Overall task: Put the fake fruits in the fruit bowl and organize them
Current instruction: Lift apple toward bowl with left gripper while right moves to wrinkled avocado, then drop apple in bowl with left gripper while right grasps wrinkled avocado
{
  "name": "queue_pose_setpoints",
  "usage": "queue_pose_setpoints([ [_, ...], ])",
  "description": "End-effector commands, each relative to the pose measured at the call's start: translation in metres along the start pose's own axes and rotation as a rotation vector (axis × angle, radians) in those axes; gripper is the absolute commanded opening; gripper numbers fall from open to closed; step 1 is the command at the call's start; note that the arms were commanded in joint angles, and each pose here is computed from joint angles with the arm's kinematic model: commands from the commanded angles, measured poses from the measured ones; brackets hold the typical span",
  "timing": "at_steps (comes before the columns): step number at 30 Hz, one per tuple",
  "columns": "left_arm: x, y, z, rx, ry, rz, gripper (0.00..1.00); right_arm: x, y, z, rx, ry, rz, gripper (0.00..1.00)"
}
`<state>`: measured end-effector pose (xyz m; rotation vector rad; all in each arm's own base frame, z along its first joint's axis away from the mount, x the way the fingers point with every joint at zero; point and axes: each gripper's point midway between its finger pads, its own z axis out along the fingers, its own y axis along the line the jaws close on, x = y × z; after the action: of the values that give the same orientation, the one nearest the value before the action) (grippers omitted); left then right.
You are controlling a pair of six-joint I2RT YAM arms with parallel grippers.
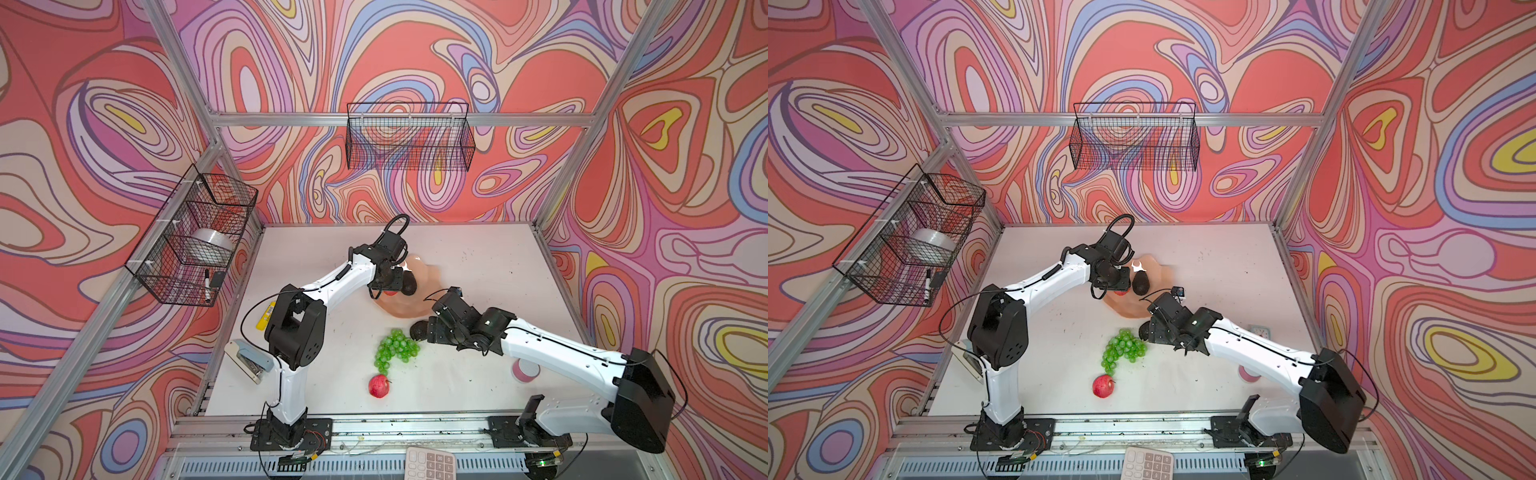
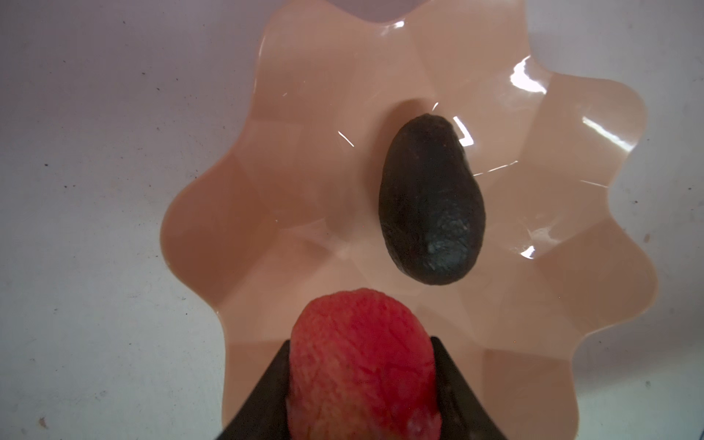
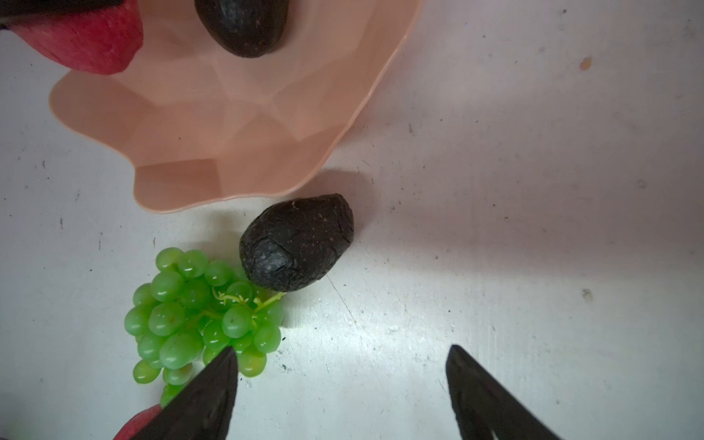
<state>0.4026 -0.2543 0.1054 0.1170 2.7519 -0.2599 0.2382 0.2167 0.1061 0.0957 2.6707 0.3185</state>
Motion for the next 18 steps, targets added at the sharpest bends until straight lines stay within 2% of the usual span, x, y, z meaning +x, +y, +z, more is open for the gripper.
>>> queue_pose_setpoints([
  [1,-0.013,0.002,0.001,-0.006,-0.03,-0.019,0.36,-0.002,0.015,0.012,-0.044,-0.014,0.018,0.88],
  [6,-0.012,-0.003,0.018,0.013,-0.002,-0.044,0.37,-0.002,0.025,0.027,-0.059,-0.01,0.013,0.88],
  [12,-0.013,0.004,0.033,-0.009,0.018,-0.071,0.43,-0.004,0.03,0.04,-0.05,-0.006,0.006,0.88],
  [18,-0.016,0.001,0.037,0.013,0.022,-0.089,0.58,-0.002,0.031,0.053,-0.03,-0.007,0.005,0.88],
])
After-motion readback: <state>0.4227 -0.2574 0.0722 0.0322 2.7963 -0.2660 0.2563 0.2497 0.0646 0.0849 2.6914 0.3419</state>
